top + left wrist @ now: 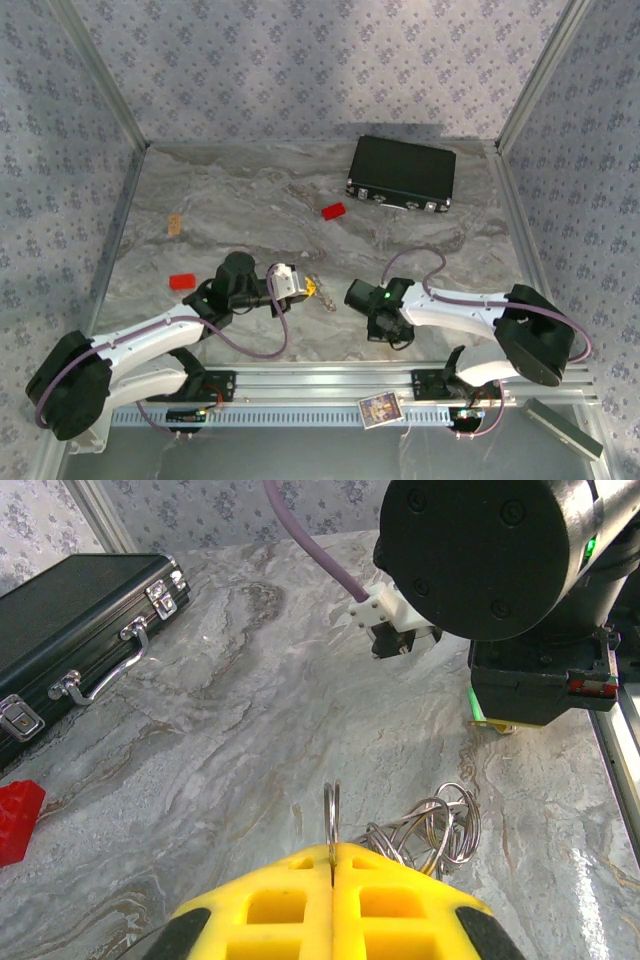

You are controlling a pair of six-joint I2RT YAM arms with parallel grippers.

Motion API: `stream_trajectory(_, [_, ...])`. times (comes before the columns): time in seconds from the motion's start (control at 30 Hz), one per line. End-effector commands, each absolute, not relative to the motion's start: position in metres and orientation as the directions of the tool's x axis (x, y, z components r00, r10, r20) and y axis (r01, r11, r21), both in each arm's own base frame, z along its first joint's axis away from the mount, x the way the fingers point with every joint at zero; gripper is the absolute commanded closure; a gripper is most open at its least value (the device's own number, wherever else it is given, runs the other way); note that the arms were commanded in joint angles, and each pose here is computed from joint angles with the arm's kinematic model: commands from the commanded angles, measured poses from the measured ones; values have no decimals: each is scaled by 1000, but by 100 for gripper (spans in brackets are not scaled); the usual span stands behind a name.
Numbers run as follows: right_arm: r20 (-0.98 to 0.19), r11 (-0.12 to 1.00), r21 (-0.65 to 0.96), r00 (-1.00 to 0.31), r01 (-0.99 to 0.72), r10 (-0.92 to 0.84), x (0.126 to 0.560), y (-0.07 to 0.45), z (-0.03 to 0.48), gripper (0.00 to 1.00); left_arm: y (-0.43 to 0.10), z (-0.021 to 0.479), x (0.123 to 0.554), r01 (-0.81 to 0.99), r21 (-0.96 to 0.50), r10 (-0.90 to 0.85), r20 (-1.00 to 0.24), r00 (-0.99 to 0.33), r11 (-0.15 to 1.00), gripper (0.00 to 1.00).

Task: Put the keys on the keyring

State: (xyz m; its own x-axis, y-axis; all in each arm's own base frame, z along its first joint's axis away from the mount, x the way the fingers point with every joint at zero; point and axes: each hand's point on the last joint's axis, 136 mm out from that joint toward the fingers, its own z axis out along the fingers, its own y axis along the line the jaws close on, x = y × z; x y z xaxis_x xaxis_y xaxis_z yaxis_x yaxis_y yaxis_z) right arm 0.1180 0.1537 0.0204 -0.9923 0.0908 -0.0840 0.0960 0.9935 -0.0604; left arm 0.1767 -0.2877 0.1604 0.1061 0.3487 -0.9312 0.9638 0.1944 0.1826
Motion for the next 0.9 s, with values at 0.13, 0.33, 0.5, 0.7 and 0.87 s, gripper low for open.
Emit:
stream_trajectory(0.13, [-115, 997, -73, -993, 11, 3, 133, 167, 28, 100, -290, 167, 174, 962, 213, 334, -931, 146, 172, 100])
stream_trajectory(0.33, [-132, 997, -22, -989, -68, -70, 149, 190, 33, 100, -290, 167, 174, 962, 210, 335, -932, 142, 176, 100])
stream_trajectory(0.5, [-111, 997, -6, -990, -83, -83, 159, 192, 28, 100, -290, 169, 175, 960, 207, 329, -934, 137, 188, 100])
stream_trajectory(0.7, [-92, 996, 11, -992, -87, -86, 167, 190, 23, 95, -289, 168, 176, 959, 208, 330, -934, 137, 192, 100])
stream_trajectory(0.87, [-85, 996, 6, -992, -91, -90, 170, 188, 23, 84, -290, 168, 176, 959, 208, 331, -934, 136, 191, 100])
